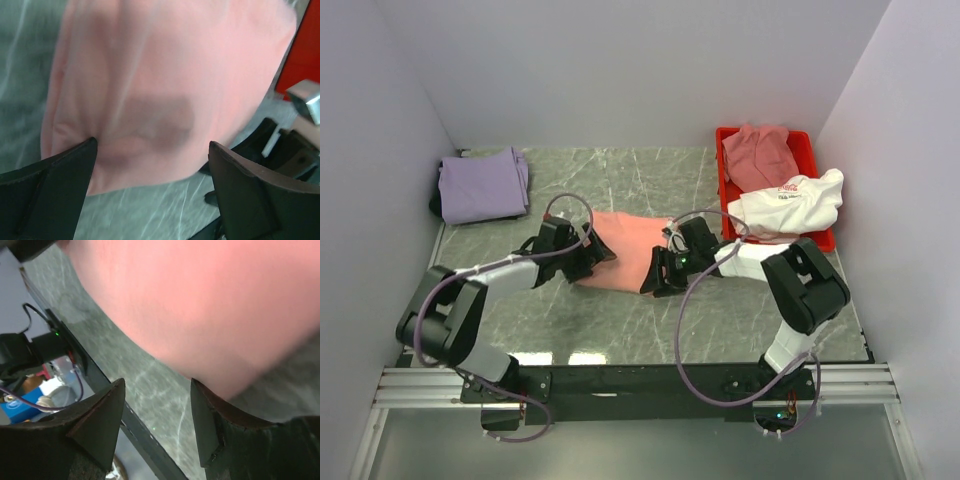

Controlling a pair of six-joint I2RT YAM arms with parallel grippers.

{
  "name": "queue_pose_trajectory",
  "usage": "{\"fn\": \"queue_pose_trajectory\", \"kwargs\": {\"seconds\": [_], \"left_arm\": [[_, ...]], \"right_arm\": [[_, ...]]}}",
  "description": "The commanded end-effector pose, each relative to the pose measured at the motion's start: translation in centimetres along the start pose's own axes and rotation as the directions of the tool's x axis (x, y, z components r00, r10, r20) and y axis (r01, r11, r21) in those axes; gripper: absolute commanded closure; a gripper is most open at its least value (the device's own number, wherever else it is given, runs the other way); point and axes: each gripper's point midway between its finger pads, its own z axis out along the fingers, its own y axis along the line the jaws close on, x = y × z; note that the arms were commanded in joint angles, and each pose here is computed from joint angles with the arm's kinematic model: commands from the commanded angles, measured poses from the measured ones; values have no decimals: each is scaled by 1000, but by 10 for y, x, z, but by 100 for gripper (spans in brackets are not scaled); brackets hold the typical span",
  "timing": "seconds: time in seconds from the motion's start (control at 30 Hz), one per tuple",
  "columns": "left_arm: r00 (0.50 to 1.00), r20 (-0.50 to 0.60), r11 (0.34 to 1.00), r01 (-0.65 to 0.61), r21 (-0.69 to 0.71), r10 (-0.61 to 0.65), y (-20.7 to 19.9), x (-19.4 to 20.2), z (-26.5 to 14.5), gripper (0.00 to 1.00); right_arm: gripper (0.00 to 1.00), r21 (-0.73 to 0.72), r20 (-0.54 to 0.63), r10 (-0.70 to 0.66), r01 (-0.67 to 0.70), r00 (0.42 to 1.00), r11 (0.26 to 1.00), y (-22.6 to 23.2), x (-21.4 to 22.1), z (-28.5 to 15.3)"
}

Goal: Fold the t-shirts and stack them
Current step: Fold the tshirt

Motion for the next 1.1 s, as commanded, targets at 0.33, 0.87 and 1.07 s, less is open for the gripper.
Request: {"fn": "queue_pose_trajectory", "kwargs": {"seconds": [0.33,0.87,1.07], "left_arm": [[963,246,993,-109,-34,114,-55,-43,-78,1],[989,115,996,-89,-26,91,-55,-115,39,1],[995,47,996,-90,3,90,-39,-115,66,1]], "right_arm": [[36,0,262,-275,285,925,958,88,-58,-98],[34,44,315,-86,76,945,996,25,-190,-48],[33,183,329,-85,25,941,983,-24,-217,-34]]}}
